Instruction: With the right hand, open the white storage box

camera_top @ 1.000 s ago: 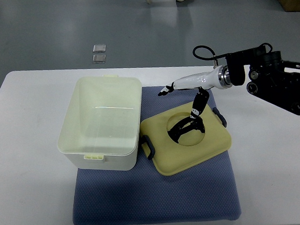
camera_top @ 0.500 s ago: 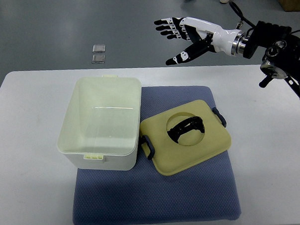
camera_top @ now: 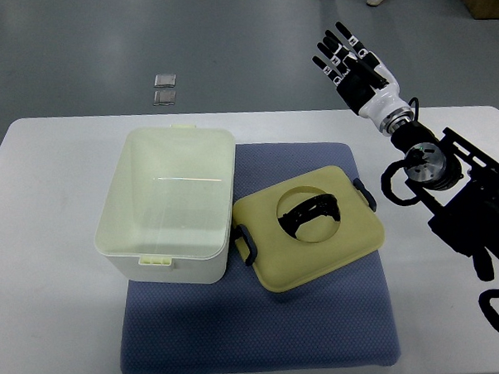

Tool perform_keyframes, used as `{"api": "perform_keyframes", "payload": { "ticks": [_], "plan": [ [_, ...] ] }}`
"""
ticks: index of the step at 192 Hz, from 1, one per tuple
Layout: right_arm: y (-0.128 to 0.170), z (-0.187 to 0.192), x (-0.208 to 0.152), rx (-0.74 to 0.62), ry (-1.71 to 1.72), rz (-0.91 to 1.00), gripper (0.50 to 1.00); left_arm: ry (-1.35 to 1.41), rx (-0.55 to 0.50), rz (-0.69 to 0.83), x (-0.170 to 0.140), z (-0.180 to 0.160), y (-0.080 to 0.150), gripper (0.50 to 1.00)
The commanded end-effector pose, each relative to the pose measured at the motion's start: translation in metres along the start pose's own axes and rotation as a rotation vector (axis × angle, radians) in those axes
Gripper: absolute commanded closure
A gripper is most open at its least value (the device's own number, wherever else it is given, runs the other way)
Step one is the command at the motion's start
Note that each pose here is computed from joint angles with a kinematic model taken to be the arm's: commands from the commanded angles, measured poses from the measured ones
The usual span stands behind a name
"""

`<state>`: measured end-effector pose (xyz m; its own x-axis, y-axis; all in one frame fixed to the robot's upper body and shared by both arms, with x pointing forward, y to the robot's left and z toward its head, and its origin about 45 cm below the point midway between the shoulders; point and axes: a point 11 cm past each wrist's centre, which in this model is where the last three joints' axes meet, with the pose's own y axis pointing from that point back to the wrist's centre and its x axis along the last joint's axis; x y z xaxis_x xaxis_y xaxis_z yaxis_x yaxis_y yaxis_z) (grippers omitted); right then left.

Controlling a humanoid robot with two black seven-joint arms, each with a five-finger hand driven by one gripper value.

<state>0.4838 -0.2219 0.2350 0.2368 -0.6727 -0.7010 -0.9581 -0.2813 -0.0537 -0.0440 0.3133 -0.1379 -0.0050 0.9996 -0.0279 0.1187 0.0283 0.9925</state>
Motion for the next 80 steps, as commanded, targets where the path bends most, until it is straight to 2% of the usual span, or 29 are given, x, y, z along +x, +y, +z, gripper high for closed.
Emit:
{"api": "perform_keyframes", "payload": {
  "ticks": [1, 80],
  "plan": [
    [0.006, 0.016, 0.008, 0.005, -0.075, 0.029, 0.574, -0.003, 0.0, -0.002, 0.0, 0.0, 0.0, 0.5],
    [0.009, 0.027, 0.01, -0.02, -0.063, 0.035, 0.574, -0.002, 0.002, -0.002, -0.001, -0.001, 0.0, 0.5]
  ]
}}
